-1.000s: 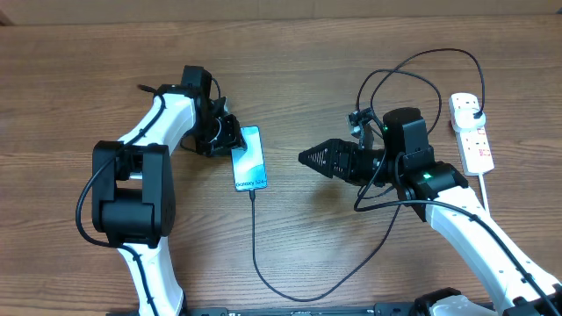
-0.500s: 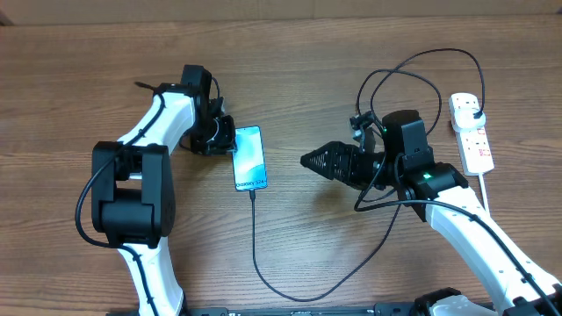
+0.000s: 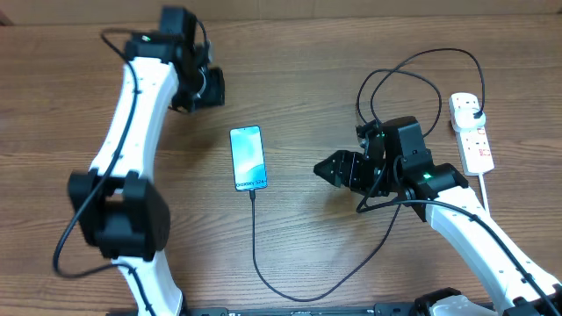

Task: Plug charger to phone and switch on socket
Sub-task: 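Open the left gripper and lift it up away from the phone, then move the right gripper right to the white power strip's switch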

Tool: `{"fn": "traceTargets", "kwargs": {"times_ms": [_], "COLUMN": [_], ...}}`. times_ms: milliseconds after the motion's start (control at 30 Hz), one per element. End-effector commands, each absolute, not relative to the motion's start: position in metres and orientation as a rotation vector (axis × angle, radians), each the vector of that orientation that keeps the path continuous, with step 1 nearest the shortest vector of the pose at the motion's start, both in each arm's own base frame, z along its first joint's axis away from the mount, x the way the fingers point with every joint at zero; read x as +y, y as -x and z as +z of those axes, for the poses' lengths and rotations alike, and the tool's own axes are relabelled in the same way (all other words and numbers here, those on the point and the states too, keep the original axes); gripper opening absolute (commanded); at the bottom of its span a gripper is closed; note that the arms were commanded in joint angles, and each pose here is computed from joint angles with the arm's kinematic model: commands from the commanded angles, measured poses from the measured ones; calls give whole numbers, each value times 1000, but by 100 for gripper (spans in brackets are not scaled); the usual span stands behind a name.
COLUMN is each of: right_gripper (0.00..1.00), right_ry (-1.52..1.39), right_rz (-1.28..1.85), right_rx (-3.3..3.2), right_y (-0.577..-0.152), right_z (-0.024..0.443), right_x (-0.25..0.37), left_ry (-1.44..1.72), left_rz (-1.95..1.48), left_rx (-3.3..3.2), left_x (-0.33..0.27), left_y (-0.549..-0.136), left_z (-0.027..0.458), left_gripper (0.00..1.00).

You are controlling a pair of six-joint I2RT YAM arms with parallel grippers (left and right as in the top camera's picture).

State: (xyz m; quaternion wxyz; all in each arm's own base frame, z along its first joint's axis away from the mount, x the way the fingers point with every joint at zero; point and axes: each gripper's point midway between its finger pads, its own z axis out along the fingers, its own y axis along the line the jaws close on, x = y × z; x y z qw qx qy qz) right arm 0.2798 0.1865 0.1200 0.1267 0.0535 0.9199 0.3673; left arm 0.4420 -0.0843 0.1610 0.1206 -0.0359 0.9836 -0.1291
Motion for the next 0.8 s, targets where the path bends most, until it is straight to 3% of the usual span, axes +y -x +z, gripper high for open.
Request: {"fn": "traceTargets", "kwargs": {"times_ms": [0,33,100,233,333,533,633,767], "right_gripper": [56,48,43,42,42,4,4,4], "right_ry": [-199,-211,-249,-258,-220,-415,-541,-706], "right_rz": [927,912,868,787,750,639,605,579], "right_rx": [2688,2696,2719,2730,2705,2621,2555,2438], "right_y": [-287,-286,-285,-286,-290,-305,-315,-325], "right_z": [113,112,109,118,136,177,192,207], "right_x": [172,169,161,140,125,68,35,-12], "left_ry": [27,16,-4,-25,-33,-36,-34,-31], "left_rz": [-428,-447,-473,-473,-473,-474,-473,-474], "left_rx": [2672,2639,2575,2461,2414,2399,2410,2425], "left_x": [-89,-91,-94,-92,-91,-90,-89,-89], "left_y": [-440,-437,-431,-414,-403,-395,-393,-391], "left_z": [250,265,293,337,355,364,362,359], "left_gripper": [28,28,28,35,57,73,89,100]}}
